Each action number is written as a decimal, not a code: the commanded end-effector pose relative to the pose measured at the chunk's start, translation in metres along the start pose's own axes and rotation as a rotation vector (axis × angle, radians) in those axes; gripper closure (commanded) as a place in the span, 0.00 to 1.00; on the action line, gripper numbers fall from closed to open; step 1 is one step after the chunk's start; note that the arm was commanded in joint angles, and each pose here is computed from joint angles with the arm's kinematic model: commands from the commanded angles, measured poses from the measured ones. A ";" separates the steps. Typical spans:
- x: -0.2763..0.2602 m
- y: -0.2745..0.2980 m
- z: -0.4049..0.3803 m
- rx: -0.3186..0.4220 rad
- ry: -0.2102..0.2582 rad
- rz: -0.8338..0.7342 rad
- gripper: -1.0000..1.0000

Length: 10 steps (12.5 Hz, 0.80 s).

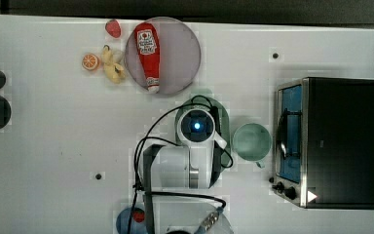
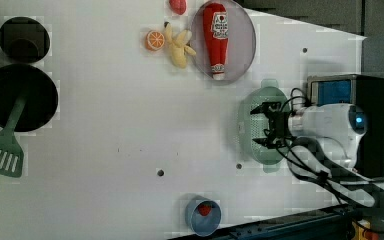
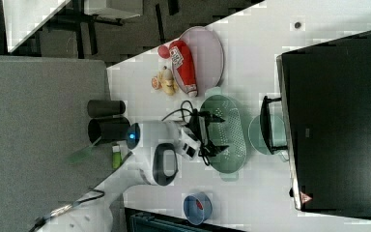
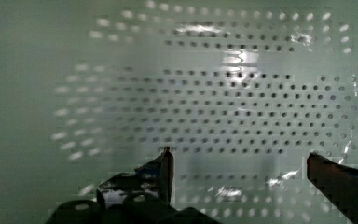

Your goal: Drag strainer right to left.

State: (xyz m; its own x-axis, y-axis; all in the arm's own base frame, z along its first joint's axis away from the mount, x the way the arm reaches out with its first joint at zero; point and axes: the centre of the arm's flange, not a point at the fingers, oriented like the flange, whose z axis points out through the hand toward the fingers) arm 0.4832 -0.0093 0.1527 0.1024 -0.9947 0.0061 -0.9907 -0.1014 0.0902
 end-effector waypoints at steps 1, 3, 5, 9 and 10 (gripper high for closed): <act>-0.024 -0.002 0.009 0.006 -0.012 0.021 0.00; -0.032 -0.001 0.015 -0.005 -0.019 0.038 0.00; -0.043 -0.002 0.014 -0.004 -0.021 0.019 0.00; -0.069 -0.005 0.013 0.000 -0.028 0.025 0.00; -0.080 -0.005 0.012 0.000 -0.037 0.063 0.00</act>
State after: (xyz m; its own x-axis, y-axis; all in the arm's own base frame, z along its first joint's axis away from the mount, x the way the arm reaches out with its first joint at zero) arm 0.4745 0.0586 0.1326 0.1232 -0.9919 -0.0300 -0.9867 -0.1257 0.1033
